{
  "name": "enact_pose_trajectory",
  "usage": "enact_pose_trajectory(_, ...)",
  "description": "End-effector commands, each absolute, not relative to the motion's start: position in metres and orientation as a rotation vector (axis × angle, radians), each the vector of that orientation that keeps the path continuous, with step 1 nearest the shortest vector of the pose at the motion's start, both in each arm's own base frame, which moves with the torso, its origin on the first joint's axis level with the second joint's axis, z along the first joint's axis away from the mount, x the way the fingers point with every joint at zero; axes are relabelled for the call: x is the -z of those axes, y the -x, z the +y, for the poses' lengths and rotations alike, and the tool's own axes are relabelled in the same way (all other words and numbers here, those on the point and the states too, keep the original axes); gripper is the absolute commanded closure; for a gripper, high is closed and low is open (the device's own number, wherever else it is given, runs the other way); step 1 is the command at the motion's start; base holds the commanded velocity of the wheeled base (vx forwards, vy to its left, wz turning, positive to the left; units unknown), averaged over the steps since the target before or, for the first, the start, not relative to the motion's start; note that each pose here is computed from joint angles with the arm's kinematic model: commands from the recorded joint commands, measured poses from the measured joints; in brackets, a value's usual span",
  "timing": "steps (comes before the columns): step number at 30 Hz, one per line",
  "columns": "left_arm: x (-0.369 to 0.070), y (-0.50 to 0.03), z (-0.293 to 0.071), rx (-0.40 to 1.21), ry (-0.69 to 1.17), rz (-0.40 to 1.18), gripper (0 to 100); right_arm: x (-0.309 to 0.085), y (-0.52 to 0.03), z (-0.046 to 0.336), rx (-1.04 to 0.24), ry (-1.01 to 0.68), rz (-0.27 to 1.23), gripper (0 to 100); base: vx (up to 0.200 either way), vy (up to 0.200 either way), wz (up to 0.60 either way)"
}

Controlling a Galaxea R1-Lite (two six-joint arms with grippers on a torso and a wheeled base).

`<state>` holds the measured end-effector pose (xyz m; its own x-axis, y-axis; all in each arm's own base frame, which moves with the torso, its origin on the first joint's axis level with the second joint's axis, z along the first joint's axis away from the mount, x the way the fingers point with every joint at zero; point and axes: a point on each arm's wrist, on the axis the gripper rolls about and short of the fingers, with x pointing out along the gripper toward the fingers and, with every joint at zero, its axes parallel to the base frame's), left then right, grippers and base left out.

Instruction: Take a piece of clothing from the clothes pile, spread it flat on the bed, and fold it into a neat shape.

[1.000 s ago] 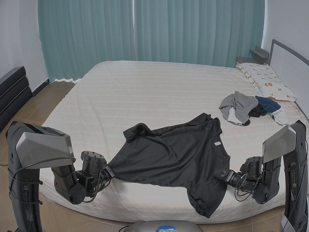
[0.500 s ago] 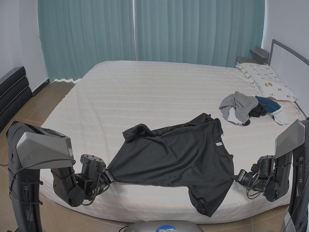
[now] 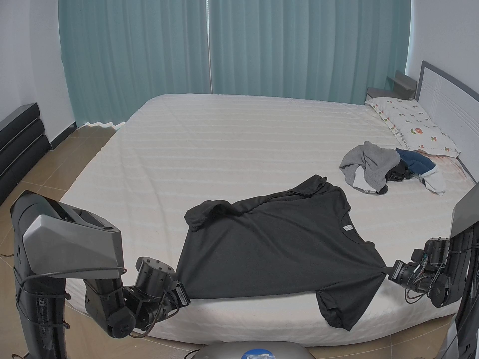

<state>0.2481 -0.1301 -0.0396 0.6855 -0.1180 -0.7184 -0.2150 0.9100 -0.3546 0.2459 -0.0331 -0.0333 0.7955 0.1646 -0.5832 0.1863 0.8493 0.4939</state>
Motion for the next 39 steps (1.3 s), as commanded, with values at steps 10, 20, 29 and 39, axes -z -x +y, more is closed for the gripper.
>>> enact_pose_trajectory(10, 0.043, -0.229, -0.138, -0.022, 0.351, 0.896, 100, 0.027, -0.236, -0.037, 0.006, -0.508, 0.662, 100, 0.0, 0.0, 0.0)
enact_pose_trajectory(20, 0.041, -0.237, -0.139, -0.023, 0.382, 0.866, 0, 0.043, -0.24, -0.034, -0.014, -0.524, 0.703, 0, 0.0, 0.0, 0.0)
enact_pose_trajectory(29, 0.013, -0.266, -0.13, -0.048, 0.538, 0.713, 0, 0.028, -0.266, -0.038, 0.023, -0.786, 0.58, 0, 0.0, 0.0, 0.0)
enact_pose_trajectory(39, 0.006, -0.29, -0.116, -0.08, 0.696, 0.67, 0, 0.027, -0.281, -0.035, 0.029, -0.974, 0.552, 0, 0.02, 0.0, 0.0)
